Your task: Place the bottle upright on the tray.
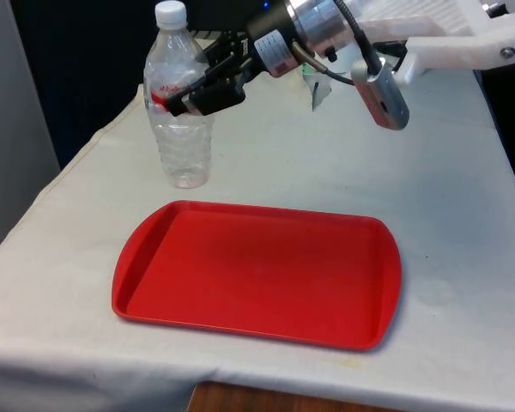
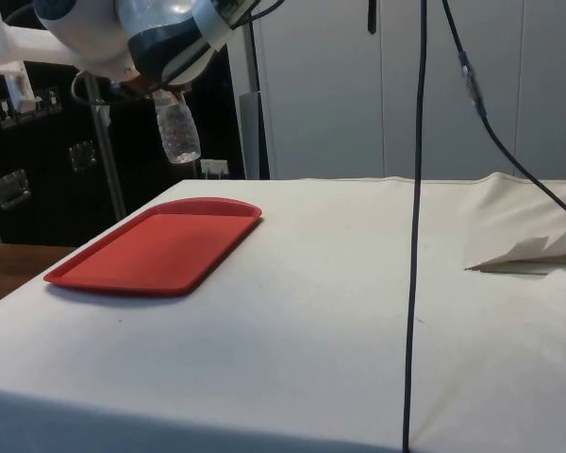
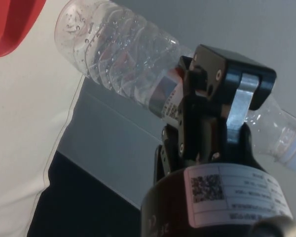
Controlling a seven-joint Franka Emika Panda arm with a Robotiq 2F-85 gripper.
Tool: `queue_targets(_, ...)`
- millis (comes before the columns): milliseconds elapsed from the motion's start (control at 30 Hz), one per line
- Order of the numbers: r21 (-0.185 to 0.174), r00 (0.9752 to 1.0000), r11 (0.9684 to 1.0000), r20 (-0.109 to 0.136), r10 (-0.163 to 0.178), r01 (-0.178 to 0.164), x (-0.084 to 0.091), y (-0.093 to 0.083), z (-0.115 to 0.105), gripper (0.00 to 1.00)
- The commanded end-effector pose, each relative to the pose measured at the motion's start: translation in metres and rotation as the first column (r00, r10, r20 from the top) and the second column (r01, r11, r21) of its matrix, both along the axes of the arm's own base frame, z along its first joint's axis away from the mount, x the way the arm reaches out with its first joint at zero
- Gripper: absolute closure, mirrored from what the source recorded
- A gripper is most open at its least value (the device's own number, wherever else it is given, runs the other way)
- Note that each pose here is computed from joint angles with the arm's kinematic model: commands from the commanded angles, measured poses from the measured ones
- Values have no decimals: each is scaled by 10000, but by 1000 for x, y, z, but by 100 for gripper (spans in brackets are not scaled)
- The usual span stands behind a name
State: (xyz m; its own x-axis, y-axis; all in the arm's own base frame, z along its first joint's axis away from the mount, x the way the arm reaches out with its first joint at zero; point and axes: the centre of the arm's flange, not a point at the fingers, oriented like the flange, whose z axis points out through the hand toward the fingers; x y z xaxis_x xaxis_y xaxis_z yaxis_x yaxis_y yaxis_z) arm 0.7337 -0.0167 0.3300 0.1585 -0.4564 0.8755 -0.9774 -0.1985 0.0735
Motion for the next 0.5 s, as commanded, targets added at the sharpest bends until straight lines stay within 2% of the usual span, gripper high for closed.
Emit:
queue_targets(0,23,10000,10000,37,-6,6,1,1,-1,97)
queue_targets(33,6,10000,10000,-1,8,-8,0,1,0,97)
queue_targets(200,125,9996,9999,247,-116,113,1,3,-8,97)
queue_targets(333,213,9983,9994,519,-272,261,1,6,-14,97)
queue_targets(367,133,9988,9996,410,-261,255,0,5,-13,97)
queue_targets(400,231,9979,9993,575,-309,297,1,6,-16,97)
queue_targets(467,278,9971,9989,658,-384,366,1,7,-19,97)
